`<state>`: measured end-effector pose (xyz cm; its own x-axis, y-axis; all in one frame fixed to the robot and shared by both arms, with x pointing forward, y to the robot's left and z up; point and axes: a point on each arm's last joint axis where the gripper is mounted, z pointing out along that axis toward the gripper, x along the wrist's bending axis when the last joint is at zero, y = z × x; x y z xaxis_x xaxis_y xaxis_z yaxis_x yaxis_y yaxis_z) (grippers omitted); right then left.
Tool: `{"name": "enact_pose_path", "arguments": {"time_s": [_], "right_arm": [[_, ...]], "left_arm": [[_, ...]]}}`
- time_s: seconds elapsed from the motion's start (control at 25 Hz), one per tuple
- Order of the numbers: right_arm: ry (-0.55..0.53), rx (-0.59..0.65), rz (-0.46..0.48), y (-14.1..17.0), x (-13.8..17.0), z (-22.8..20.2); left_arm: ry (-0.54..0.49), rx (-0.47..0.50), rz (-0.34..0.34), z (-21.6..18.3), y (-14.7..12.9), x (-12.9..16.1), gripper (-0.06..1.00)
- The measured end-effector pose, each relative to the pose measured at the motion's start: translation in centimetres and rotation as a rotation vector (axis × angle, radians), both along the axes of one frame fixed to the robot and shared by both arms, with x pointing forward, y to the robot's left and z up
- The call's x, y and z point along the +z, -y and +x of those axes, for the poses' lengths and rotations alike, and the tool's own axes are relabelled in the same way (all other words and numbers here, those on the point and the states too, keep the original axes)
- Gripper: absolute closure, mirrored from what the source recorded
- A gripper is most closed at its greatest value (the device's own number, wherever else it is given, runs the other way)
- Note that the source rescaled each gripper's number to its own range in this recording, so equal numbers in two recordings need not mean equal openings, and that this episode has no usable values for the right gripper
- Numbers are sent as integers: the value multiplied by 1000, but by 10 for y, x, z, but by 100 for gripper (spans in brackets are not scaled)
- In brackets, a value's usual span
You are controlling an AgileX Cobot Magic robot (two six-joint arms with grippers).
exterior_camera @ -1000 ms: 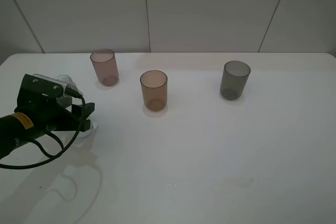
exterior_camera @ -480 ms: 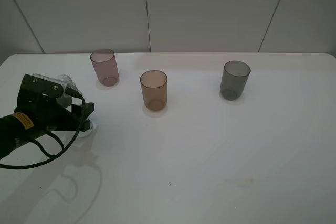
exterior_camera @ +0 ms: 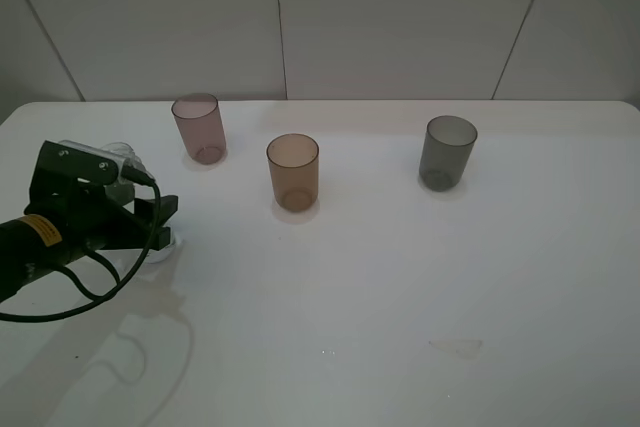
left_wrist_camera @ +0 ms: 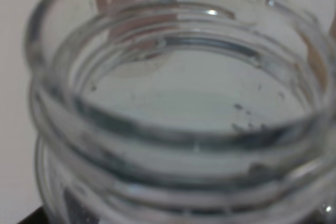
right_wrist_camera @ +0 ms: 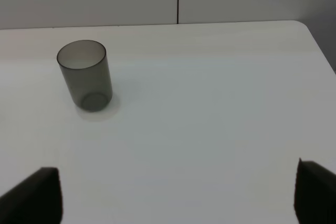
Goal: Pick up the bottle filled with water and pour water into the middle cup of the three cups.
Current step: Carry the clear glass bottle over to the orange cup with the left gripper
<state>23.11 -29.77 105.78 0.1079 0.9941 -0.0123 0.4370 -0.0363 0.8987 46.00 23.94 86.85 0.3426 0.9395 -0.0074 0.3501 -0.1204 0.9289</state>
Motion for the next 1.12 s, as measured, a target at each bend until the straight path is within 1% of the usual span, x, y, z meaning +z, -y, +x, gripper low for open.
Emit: {"name": "enact_pose_path", "arguments": {"time_s": [0.08, 0.16, 0.24, 0.32, 0.4, 0.44, 0.56, 0.64, 0.76, 0.8, 0.88, 1.04, 1.12], "right_arm": [[0, 0, 0, 0, 0, 0], [0, 0, 0, 0, 0, 0], [0, 0, 0, 0, 0, 0], [0, 0, 0, 0, 0, 0], [0, 0, 0, 0, 0, 0], [0, 0, 0, 0, 0, 0], [0, 0, 0, 0, 0, 0], [0, 0, 0, 0, 0, 0], [0, 0, 0, 0, 0, 0], [0, 0, 0, 0, 0, 0], [0, 0, 0, 0, 0, 0], [0, 0, 0, 0, 0, 0], [0, 0, 0, 0, 0, 0]], "left_arm": [[18, 1, -2, -1, 0, 7, 93], [60, 9, -9, 1, -1, 20, 93], [61, 24, 4, 4, -2, 29, 93], [31, 49, 26, 8, -4, 41, 93], [-13, 57, 61, 13, -4, 51, 93], [-15, 60, 69, 17, -4, 59, 93], [-65, 47, 129, 30, -1, 81, 93], [-107, 23, 175, 38, 3, 92, 93], [-176, -68, 294, 44, 15, 102, 93], [-179, -95, 320, 46, 20, 105, 93], [-178, -130, 354, 49, 27, 111, 93], [-173, -159, 382, 56, 36, 125, 93], [-184, -187, 420, 60, 43, 130, 93]]}}
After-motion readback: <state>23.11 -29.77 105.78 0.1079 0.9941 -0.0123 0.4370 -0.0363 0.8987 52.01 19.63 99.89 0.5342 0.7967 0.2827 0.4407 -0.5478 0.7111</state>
